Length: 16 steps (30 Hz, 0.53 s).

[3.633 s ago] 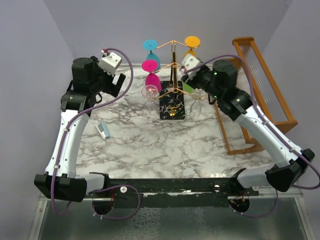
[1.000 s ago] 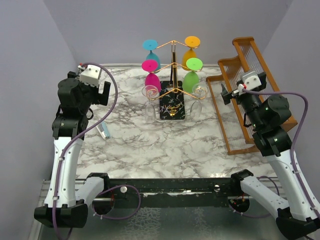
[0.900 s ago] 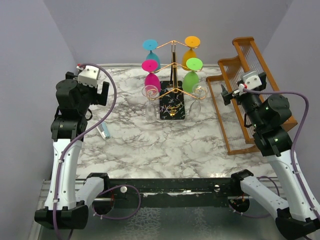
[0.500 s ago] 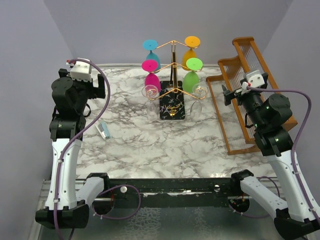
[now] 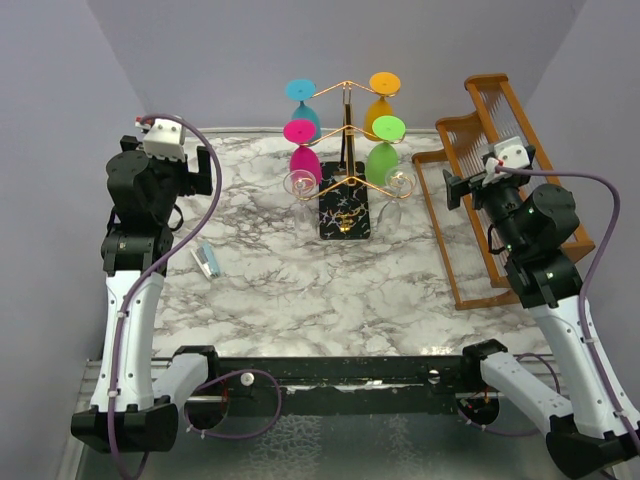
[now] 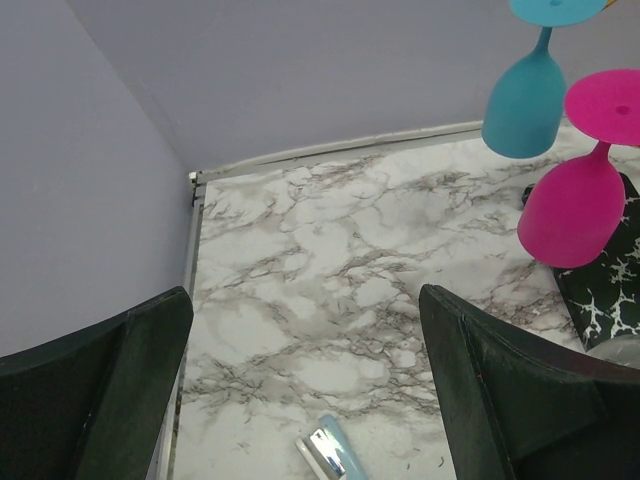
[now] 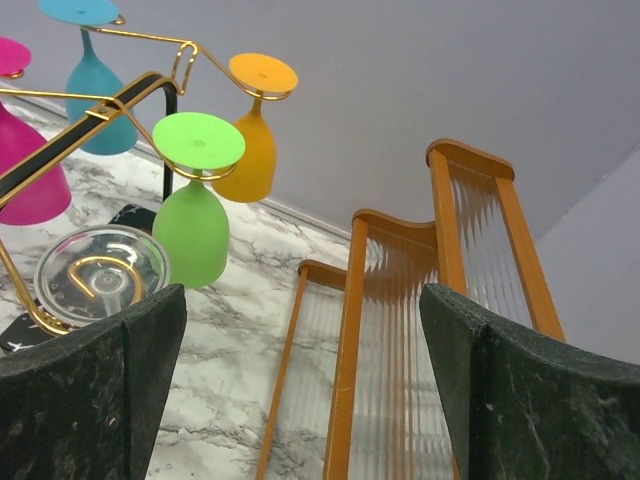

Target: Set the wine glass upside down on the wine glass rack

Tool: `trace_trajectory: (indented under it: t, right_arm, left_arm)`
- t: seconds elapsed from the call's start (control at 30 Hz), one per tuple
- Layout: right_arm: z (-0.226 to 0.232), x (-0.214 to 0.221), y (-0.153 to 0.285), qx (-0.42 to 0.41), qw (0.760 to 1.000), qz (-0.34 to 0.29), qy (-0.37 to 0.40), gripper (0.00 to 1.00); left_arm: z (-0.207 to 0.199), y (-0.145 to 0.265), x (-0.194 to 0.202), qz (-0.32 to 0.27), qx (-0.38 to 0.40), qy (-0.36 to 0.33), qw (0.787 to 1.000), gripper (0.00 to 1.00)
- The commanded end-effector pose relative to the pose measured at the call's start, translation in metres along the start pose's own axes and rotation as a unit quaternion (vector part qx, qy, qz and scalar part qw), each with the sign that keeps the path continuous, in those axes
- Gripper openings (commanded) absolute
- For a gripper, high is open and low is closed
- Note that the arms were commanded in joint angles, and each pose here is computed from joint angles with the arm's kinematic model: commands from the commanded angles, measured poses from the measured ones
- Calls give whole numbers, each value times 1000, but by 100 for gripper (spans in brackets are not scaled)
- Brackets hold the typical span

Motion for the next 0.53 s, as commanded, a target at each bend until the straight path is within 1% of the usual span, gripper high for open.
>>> trace_trajectory:
  t: [0.0,0.4,0.5]
  right_arm:
    - [-8,-1,0,29,999,-8,-13,100]
    - [-6,5,-2,25,1000,-2,-15,100]
    - [-6,6,-1,23,1000,-4,-13,99]
  left_arm:
    - [3,-1,-11,-21,-4,6,1000,99]
    - [5,-2,-8,-15,-9,2,1000,99]
    - [2,-1,-9,-16,5,-1,1000,99]
Point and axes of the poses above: each gripper's point midway between its finger pads, its own y axis back along the fingers, its own z axis along the line the jaws close on, x = y × z, the point moved 5 cm from there along y, back along the fingers, and after that the axes turned 7 degrees about -y, right-handed, at the moved point
